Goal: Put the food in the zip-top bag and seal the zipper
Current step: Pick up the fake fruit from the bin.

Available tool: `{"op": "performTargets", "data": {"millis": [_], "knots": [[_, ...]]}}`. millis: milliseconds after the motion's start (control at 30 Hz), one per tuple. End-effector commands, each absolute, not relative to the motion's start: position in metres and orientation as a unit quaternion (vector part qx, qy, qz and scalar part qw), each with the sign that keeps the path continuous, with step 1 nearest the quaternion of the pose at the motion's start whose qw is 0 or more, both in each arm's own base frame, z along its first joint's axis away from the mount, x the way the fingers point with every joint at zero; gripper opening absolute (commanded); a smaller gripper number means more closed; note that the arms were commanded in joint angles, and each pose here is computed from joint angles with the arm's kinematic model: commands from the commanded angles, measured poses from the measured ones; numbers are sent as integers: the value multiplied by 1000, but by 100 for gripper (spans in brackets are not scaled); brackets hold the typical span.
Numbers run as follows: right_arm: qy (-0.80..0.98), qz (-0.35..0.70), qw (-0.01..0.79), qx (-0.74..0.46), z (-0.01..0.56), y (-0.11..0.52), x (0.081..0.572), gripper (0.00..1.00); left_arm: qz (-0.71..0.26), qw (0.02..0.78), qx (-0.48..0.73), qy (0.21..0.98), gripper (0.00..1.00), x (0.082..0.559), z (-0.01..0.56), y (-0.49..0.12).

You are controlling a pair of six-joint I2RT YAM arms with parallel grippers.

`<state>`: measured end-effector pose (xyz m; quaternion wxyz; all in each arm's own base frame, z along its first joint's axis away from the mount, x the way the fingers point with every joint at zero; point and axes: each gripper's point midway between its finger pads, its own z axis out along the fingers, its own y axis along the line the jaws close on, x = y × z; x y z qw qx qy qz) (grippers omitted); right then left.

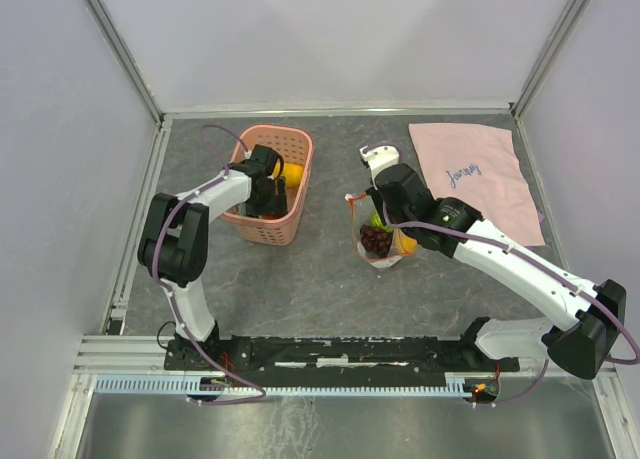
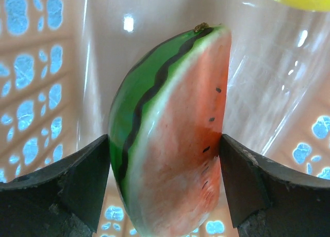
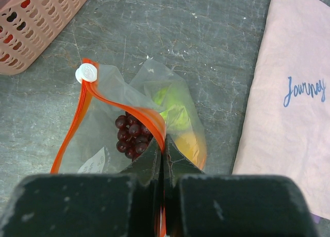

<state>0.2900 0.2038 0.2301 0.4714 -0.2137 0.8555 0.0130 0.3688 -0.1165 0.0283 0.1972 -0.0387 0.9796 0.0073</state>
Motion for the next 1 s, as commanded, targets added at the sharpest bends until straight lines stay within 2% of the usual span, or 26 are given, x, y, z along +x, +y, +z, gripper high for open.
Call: {"op": "performTargets", "data": {"millis": [0, 500, 967], "knots": [[843, 38, 500, -194, 249, 211, 296, 2, -15, 269, -75, 960, 64, 382, 68, -119], [841, 61, 504, -187, 252, 220, 297, 1, -98, 431, -114, 890, 58, 379, 172, -120], [834, 95, 513, -176, 262, 234, 301, 1, -245, 575, -90, 775, 58, 352, 274, -139]]}}
